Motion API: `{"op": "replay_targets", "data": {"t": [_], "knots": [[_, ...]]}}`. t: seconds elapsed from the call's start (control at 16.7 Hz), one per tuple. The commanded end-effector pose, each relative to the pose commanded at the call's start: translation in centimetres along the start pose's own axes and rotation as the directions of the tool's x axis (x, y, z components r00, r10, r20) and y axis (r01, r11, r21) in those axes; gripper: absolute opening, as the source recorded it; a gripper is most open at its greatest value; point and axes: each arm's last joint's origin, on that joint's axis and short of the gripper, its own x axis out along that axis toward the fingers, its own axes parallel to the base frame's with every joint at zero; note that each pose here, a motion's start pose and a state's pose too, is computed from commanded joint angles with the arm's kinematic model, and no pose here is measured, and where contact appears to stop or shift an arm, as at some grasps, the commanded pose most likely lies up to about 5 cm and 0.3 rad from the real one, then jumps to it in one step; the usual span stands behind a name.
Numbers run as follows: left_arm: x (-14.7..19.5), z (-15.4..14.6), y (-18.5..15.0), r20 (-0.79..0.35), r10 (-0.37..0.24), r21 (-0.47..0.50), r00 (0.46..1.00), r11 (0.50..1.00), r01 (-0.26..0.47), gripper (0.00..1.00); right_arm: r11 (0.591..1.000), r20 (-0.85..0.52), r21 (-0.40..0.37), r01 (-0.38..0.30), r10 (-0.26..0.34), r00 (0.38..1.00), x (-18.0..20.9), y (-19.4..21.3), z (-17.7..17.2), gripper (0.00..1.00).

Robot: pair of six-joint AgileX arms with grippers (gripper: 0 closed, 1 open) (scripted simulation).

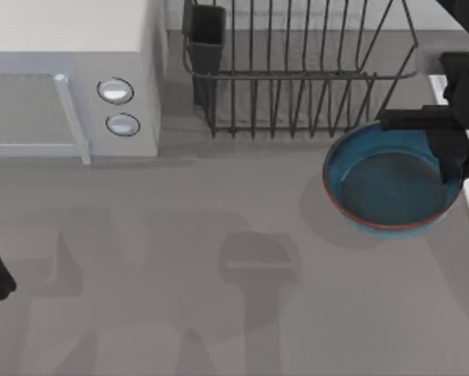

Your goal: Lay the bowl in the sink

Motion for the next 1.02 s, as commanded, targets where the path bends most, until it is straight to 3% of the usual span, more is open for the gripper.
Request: {"op": "replay_targets", "data": {"t": [0.36, 0.6, 0.84, 1.02], "knots": [[0.0, 0.0, 0.0, 0.000, 0.000, 0.000, 1.000, 1.000, 0.000, 1.00, 0.988, 0.116, 0.021, -0.152, 0.149, 0.982, 2.6, -2.4, 1.4, 0.00], [0.0, 0.0, 0.0, 0.000, 0.000, 0.000, 1.000, 1.000, 0.000, 1.00, 0.958, 0.280, 0.036, -0.285, 0.264, 0.923, 6.8, -6.3, 3.0, 0.00], [0.0, 0.0, 0.0, 0.000, 0.000, 0.000, 1.000, 1.000, 0.000, 1.00, 0.930, 0.514, 0.010, -0.368, 0.311, 0.799, 11.1, -11.8, 3.3, 0.00], [0.0, 0.0, 0.0, 0.000, 0.000, 0.000, 1.000, 1.000, 0.000, 1.00, 0.931, 0.703, -0.033, -0.363, 0.279, 0.654, 12.8, -16.1, 2.2, 0.00]]}}
